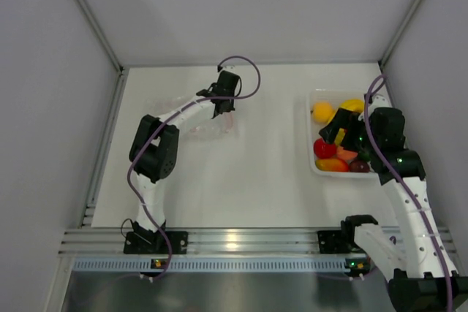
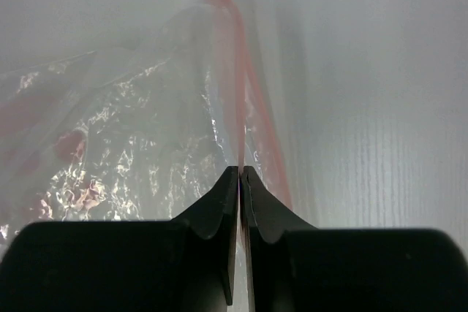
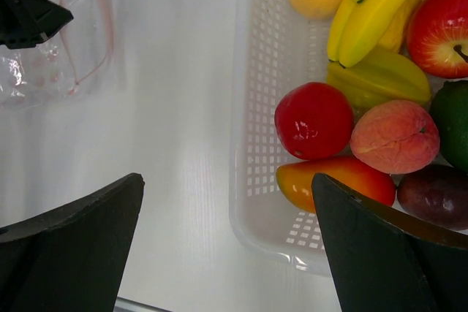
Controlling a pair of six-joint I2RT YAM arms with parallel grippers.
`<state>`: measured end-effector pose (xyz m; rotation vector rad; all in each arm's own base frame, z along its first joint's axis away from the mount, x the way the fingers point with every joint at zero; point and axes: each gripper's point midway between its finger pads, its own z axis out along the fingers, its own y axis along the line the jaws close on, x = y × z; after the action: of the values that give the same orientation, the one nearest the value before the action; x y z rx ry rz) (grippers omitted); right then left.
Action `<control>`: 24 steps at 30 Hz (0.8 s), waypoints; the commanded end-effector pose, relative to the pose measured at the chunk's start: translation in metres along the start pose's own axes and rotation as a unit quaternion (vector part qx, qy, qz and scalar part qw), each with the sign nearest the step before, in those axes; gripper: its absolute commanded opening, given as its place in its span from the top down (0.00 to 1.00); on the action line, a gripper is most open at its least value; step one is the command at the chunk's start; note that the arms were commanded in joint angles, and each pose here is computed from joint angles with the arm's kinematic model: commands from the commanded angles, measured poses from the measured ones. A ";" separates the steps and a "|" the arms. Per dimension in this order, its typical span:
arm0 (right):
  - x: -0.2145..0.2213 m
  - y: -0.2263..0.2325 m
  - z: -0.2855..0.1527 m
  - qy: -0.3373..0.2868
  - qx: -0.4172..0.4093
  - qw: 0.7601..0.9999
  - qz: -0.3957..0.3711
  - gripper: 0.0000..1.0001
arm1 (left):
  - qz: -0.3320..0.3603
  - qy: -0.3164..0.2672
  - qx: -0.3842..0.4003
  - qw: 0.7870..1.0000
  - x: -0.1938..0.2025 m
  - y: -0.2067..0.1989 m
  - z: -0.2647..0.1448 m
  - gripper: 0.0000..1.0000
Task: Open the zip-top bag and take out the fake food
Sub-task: Place the zipper food storage bag at the center of the board.
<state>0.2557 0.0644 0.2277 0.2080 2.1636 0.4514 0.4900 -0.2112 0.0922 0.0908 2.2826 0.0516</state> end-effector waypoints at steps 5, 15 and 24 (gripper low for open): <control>-0.024 0.007 -0.014 -0.046 -0.004 0.998 -0.031 0.01 | -0.049 -0.062 0.099 0.992 -0.062 -0.029 -0.047 0.62; -0.037 -0.001 -0.031 -0.082 0.028 0.995 -0.045 0.01 | -0.116 -0.153 0.104 0.976 -0.117 0.007 -0.147 0.02; -0.055 -0.013 -0.080 -0.184 0.107 0.969 -0.122 0.01 | -0.164 -0.186 0.049 0.968 -0.060 0.082 -0.231 0.02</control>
<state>0.2342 0.0392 0.2740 0.1177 1.9559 0.1626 0.3824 -0.1595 0.3004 -0.1607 1.8996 -0.2742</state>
